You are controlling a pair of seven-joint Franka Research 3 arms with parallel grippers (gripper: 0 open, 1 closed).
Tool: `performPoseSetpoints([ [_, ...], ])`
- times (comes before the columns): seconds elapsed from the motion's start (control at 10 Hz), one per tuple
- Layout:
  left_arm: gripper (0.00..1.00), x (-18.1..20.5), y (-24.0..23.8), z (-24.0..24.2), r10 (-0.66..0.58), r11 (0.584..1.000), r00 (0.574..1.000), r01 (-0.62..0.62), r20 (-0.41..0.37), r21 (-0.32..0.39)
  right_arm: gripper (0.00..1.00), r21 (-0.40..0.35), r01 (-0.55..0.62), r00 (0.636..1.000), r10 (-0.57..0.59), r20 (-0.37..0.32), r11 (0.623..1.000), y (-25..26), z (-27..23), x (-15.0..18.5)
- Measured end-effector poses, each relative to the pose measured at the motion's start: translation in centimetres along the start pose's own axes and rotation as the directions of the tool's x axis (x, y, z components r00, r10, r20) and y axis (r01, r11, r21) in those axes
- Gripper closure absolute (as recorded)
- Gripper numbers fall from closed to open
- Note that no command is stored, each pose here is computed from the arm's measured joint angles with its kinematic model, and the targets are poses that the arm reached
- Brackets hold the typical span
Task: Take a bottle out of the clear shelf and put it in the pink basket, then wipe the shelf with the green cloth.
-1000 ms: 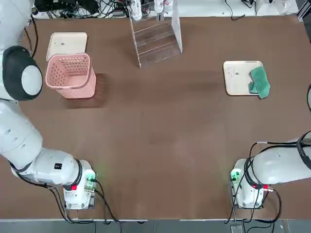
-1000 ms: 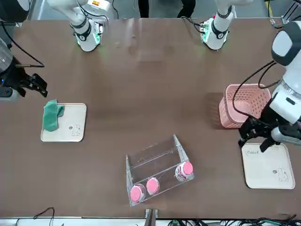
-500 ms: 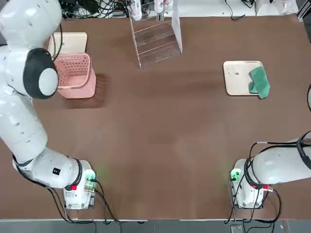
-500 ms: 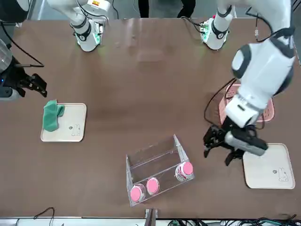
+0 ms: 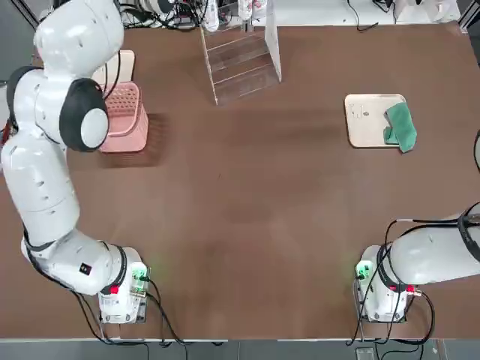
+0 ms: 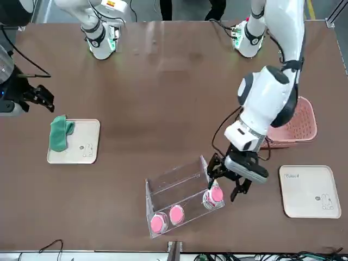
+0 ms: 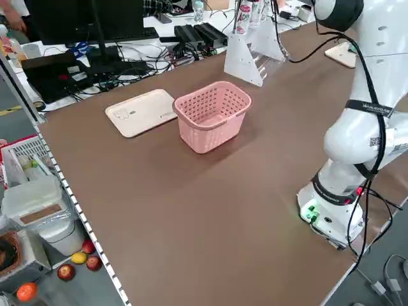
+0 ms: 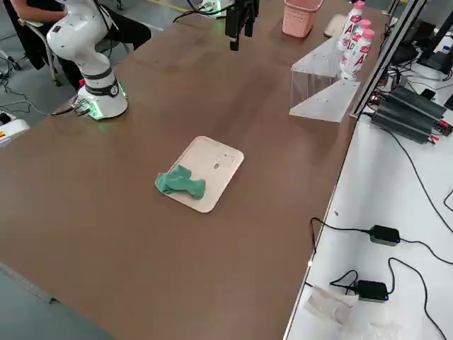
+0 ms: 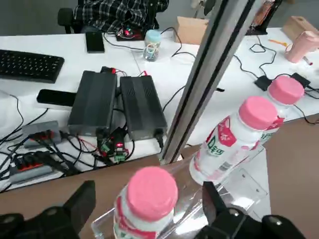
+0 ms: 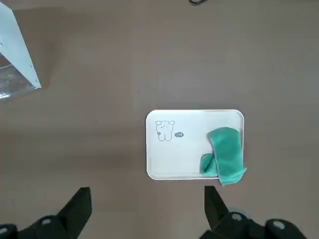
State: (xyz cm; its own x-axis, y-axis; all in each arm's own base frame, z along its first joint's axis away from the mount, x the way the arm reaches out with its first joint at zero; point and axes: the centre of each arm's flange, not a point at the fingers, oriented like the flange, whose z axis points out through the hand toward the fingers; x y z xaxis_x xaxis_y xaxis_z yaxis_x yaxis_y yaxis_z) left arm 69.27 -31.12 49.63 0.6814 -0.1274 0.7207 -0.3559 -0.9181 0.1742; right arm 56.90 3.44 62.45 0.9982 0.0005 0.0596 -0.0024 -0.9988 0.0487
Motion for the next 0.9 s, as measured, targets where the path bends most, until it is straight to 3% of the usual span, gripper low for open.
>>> performPoseSetpoints([
  [0.2, 0.11, 0.3, 0.2, -0.1, 0.020, 1.000, 0.998, -0.020, -0.053, 0.005, 0.00, 0.000, -0.002, 1.000, 0.002, 0.000, 1.000, 0.1, 0.0, 0.0],
  [0.9, 0.11, -1.2, -0.1, 1.4, 0.077, 0.997, 0.992, -0.074, -0.104, 0.033, 0.00, 0.000, -0.003, 1.000, 0.003, -0.003, 1.000, 0.2, 0.0, 0.1],
])
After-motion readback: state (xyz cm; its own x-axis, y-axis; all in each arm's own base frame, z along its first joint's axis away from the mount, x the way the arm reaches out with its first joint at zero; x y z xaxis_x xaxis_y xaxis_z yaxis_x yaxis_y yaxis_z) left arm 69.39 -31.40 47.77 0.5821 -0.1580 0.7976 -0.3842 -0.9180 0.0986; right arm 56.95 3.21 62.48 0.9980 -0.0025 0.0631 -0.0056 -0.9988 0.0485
